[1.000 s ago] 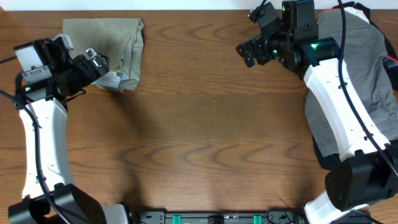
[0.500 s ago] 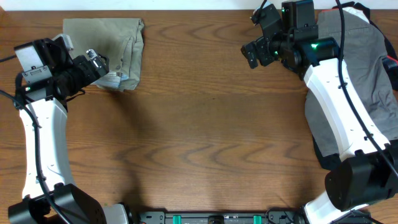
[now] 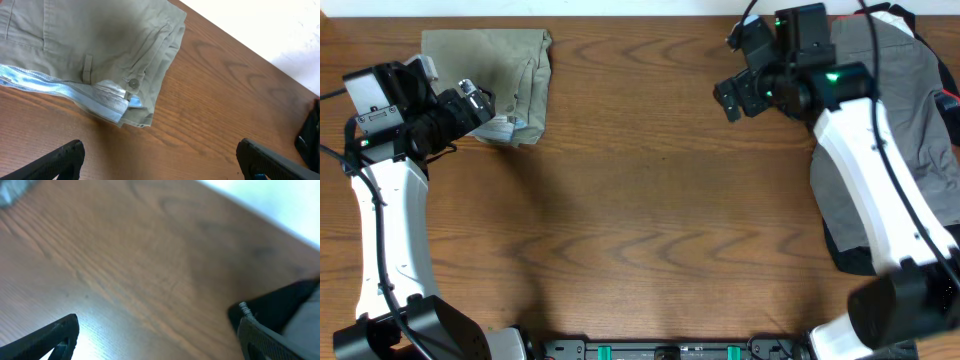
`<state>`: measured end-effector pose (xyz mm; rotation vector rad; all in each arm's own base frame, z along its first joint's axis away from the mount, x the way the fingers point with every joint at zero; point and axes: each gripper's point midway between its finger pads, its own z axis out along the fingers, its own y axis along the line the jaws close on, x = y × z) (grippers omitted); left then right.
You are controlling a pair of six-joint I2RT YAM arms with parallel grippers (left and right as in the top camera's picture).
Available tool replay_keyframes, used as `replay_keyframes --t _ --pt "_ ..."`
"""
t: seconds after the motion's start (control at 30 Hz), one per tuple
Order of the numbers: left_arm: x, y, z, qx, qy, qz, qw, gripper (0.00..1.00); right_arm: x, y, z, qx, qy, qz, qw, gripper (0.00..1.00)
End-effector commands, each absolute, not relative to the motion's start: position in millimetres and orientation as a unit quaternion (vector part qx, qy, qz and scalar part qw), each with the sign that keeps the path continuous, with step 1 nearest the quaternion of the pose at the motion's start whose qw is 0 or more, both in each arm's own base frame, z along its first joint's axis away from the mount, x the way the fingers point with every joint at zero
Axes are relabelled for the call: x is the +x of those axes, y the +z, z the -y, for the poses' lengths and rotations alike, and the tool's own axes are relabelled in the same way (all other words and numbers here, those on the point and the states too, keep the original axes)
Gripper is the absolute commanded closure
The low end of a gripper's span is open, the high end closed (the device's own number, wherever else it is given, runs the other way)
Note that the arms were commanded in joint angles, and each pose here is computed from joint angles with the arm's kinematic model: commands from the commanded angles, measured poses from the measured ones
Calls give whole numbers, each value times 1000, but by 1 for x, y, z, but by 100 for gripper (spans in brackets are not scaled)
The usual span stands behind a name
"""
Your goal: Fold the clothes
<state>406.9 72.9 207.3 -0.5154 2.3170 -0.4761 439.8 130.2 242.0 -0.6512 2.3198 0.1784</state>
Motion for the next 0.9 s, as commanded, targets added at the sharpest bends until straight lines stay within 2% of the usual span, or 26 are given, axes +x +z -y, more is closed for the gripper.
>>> replay_keyframes --t 0.0,0.13,0.27,0.47,0.7,0.87 --pt "406 205 -75 -197 -178 -898 351 2 413 315 -124 -269 54 -854 442 1" --pt "406 205 -75 -197 -178 -898 351 2 388 348 -100 -251 36 -826 503 1" --pt "406 205 -75 -197 -178 -898 351 2 364 351 -66 -193 29 -805 560 1" --pt "406 205 -75 -197 -178 -898 351 2 332 311 -35 -164 12 -774 611 1" --pt "406 205 -75 -197 -178 -898 351 2 299 248 -29 -153 -6 -762 630 1" --pt "406 205 -75 -197 -178 -898 351 2 281 219 -29 -153 -8 -751 642 1"
